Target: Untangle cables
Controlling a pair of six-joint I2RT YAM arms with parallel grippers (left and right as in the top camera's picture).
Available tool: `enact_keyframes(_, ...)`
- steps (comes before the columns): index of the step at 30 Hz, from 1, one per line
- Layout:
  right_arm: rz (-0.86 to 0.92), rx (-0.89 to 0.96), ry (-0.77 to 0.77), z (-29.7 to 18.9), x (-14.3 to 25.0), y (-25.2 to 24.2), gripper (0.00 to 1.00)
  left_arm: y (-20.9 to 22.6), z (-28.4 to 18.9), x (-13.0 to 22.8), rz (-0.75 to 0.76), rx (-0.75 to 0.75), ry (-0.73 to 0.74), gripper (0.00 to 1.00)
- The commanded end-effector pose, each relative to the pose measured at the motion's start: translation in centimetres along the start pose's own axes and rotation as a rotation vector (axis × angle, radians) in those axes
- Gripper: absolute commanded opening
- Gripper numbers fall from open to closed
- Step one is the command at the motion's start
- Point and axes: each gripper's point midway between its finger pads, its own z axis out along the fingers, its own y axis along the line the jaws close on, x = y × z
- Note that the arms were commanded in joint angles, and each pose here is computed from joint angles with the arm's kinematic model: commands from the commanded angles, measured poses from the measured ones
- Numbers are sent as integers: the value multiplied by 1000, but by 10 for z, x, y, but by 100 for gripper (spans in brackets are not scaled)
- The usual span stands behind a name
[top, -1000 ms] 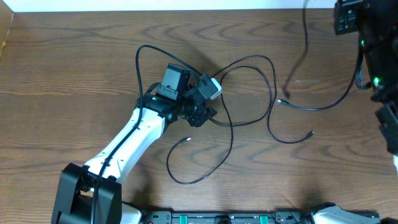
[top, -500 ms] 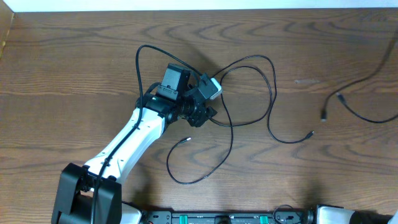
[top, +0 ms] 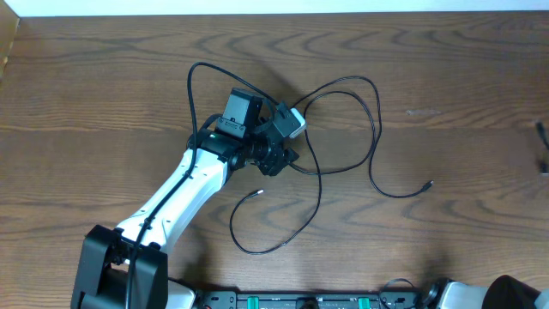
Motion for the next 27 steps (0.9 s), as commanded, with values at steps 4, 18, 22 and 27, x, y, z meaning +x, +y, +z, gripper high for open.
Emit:
enact_keyframes(4, 159, 101, 32, 30, 17, -36, 1, 0, 3, 4, -8, 2, 17, 63)
enact_keyframes(18, 334, 278, 456, 113, 175, -79, 1, 0, 3, 5, -8, 3, 18, 63)
enact_keyframes(22, 350, 303, 610, 126, 230, -78, 1, 0, 3, 5, -8, 3, 18, 64)
enact_keyframes(27, 361, 348, 792, 131, 292, -78, 1, 0, 3, 5, -9, 3, 19, 64)
